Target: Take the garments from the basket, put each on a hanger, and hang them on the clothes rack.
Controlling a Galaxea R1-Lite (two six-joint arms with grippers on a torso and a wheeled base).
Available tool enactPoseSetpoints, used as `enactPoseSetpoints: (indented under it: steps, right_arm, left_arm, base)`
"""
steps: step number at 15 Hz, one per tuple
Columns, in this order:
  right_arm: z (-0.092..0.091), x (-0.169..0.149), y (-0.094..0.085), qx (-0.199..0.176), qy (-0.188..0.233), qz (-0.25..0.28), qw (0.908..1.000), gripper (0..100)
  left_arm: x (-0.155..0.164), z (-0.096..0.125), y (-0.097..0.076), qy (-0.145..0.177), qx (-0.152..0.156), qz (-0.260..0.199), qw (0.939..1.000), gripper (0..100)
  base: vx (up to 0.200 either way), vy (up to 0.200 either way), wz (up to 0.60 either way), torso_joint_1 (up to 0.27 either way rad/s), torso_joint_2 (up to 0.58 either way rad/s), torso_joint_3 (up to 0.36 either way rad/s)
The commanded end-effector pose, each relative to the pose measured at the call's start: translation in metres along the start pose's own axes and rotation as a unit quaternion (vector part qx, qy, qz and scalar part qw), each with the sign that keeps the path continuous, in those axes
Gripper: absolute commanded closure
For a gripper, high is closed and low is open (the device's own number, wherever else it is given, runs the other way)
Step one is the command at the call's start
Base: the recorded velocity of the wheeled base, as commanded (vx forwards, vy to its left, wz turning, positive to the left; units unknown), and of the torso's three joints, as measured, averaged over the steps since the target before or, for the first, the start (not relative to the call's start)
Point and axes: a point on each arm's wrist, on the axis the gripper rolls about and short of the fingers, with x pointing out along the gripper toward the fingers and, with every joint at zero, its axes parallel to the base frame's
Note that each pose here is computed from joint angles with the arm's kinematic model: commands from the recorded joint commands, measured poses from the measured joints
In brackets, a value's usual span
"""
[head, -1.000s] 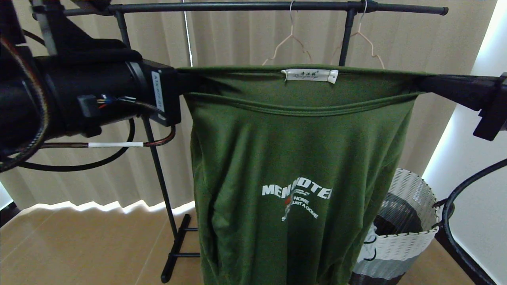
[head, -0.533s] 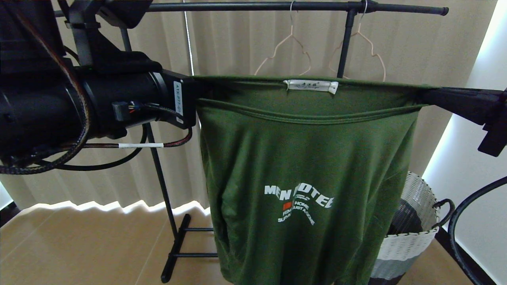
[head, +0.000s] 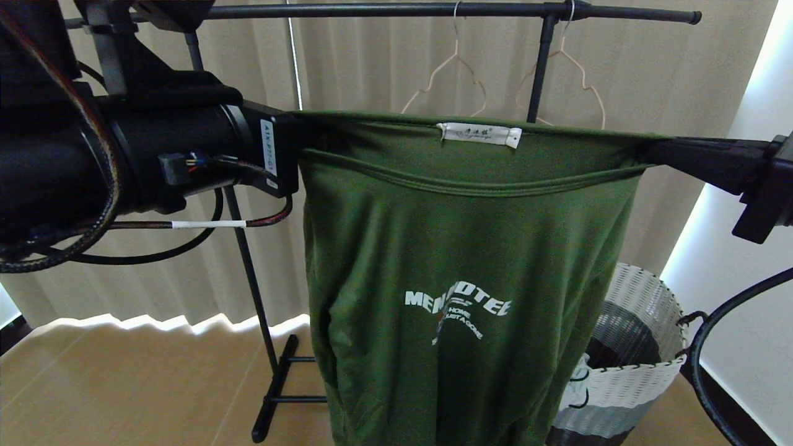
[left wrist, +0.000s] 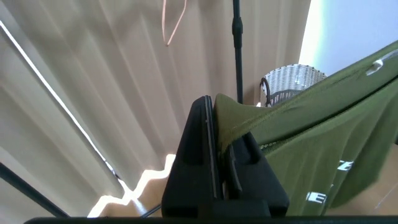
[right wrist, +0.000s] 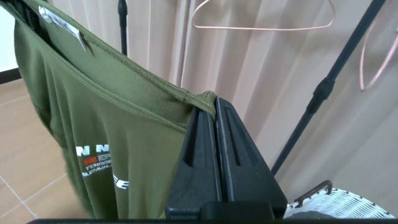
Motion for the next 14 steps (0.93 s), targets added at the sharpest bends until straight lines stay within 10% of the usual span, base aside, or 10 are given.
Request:
enactPoseSetpoints:
  steps: [1, 14]
  right_arm:
    - [0.001, 0.006, 0.0, 0.0, 0.003, 0.002, 1.0, 100]
    - [0.003, 0.015, -0.002, -0.003, -0.018, 0.002, 0.9998, 100]
  left_arm:
    - [-0.001, 0.0, 0.0, 0.0, 0.0, 0.0, 1.0, 100]
    - [-0.021, 0.005, 0.002, -0.017, 0.013, 0.0, 0.9998, 100]
  base:
    - [0.0, 0.0, 0.0, 0.0, 0.0, 0.0]
    - [0.0, 0.0, 0.0, 0.0, 0.0, 0.0]
